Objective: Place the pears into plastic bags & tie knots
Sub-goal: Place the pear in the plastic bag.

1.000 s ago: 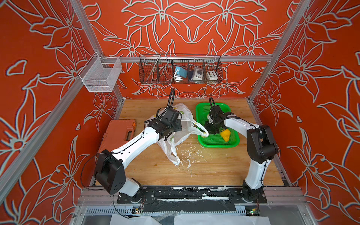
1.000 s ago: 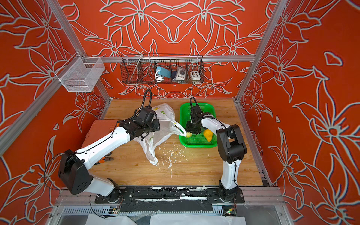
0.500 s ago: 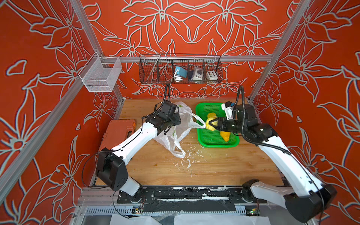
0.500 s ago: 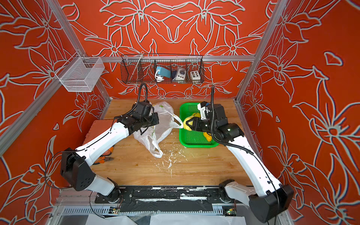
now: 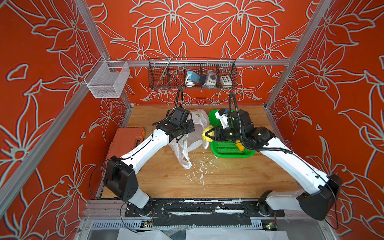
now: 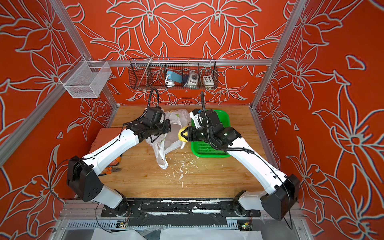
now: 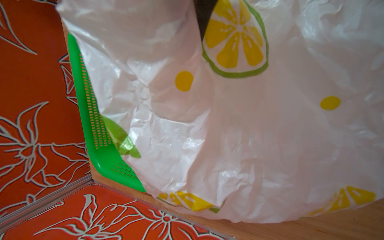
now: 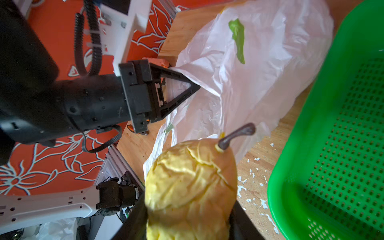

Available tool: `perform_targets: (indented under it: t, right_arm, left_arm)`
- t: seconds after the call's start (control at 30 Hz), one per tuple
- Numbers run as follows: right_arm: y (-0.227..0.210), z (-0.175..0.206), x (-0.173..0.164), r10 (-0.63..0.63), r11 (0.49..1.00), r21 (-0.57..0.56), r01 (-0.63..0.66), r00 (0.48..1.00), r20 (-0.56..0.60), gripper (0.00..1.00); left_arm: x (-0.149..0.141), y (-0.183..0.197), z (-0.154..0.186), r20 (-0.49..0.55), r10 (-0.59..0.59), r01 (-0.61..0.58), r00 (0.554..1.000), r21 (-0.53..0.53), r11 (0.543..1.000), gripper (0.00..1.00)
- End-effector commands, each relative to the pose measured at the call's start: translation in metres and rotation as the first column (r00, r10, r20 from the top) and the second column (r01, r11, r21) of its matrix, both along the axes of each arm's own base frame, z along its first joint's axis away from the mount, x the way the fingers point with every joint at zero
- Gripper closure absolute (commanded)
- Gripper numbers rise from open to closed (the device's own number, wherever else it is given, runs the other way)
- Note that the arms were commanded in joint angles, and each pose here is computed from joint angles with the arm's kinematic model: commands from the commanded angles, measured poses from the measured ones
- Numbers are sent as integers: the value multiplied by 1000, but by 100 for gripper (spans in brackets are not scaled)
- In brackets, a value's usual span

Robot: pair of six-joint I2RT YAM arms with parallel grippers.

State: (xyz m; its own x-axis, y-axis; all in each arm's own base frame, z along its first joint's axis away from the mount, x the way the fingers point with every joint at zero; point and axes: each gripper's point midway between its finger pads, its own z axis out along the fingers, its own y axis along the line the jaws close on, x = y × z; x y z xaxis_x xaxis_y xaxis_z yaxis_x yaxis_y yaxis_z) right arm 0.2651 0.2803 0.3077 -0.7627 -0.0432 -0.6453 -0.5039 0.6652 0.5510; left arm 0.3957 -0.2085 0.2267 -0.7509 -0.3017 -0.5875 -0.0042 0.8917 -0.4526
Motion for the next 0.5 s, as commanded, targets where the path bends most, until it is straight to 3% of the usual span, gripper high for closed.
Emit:
perform_targets:
  t: [0.0,0.17,0.37,0.47]
  right_arm:
    - [-28,75,-21,-37,998,62,26,982,185,84]
    - [-16,82,-36,40,992,113,-56,989,145,84]
    - [25,25,-1,47,989,138,-55,997,58,85]
    - [41,-2,19,46,995,88,-49,998,37,88]
  left_arm:
    - [2,3,-3,-1,9,-9,1000,9,1000,100]
    - [5,-2,-3,-3,2,-2,1000,-9,1000,100]
    - [4,-7,9,-1,-5,5,1000,-46,999,100]
    - [-3,-9,14,-10,-8,7,1000,-92,996,100]
